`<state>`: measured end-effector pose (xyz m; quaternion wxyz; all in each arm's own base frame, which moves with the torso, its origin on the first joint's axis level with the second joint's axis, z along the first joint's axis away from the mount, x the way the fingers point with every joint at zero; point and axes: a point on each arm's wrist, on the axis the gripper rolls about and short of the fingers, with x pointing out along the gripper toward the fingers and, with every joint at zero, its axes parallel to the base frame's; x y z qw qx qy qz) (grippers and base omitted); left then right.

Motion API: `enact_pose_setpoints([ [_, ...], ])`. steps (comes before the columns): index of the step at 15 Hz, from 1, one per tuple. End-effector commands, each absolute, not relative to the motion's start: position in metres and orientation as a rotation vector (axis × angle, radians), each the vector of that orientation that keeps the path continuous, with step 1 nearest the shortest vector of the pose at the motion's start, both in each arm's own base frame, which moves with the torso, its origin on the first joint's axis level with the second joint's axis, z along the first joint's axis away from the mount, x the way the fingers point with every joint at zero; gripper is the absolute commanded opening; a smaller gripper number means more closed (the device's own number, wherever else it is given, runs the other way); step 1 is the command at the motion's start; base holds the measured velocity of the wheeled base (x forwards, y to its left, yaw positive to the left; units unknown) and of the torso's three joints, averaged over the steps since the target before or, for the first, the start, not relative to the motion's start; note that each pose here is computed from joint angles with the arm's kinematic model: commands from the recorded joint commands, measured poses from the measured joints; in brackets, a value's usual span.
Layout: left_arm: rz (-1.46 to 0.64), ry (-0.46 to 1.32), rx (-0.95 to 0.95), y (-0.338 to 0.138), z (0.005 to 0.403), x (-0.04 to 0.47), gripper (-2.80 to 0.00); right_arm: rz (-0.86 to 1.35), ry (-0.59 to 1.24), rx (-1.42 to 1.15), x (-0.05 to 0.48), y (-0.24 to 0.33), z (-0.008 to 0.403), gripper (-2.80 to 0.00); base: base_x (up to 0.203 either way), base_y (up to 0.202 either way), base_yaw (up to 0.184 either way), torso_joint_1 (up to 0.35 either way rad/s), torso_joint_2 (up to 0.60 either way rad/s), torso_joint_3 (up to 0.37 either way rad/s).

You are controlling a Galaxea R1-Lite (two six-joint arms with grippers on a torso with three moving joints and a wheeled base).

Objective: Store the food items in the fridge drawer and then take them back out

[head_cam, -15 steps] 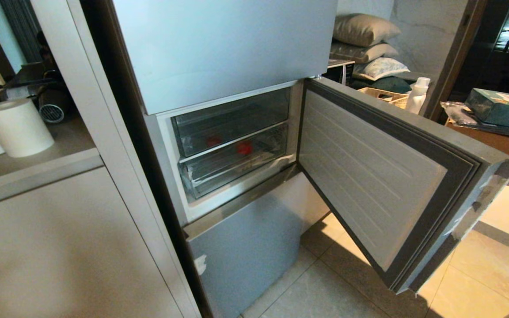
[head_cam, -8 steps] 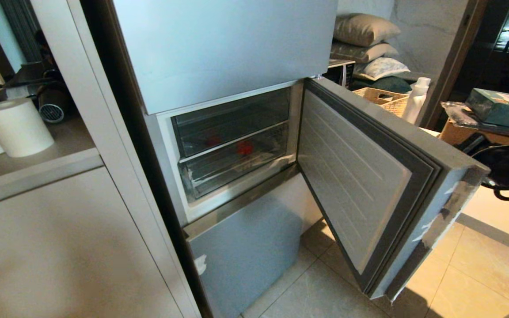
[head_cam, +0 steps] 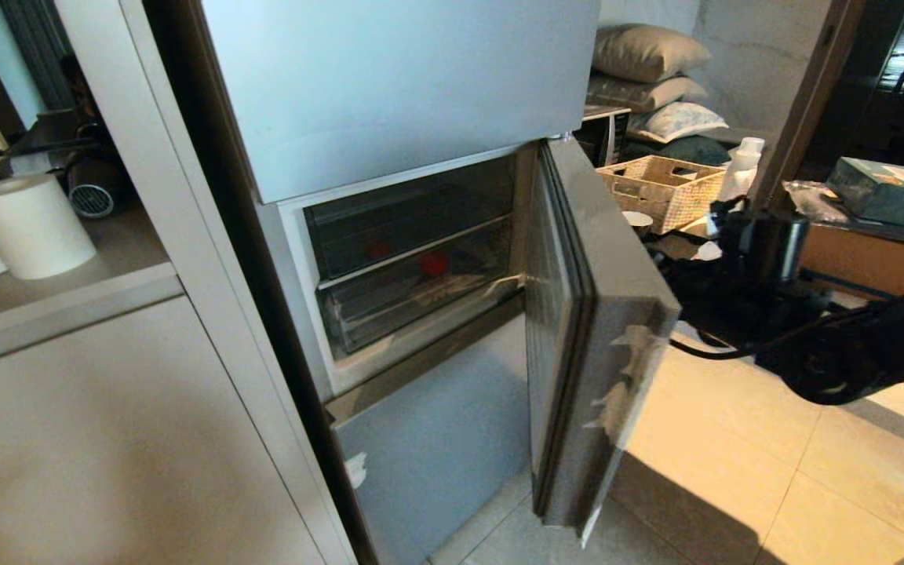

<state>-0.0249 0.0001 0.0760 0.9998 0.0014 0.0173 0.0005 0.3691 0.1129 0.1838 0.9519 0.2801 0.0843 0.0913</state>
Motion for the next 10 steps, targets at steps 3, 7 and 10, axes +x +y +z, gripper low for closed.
enact_pose_setpoints([
  [3,0.001,0.035,0.003,0.0,0.076,-0.025,-2.8,0.329,0.171,0.519,0.407,0.201,0.155,-2.8,0.0,0.0,0.0,0.0,0.0,0.0],
  [7,0.001,0.035,0.003,0.0,0.076,-0.025,-2.8,0.512,0.026,0.511,0.426,0.278,0.145,-2.8,0.0,0.0,0.0,0.0,0.0,0.0],
  [10,0.001,0.035,0.003,0.0,0.076,-0.025,-2.8,0.63,-0.07,0.514,0.435,0.318,0.139,-2.8,0.0,0.0,0.0,0.0,0.0,0.0],
])
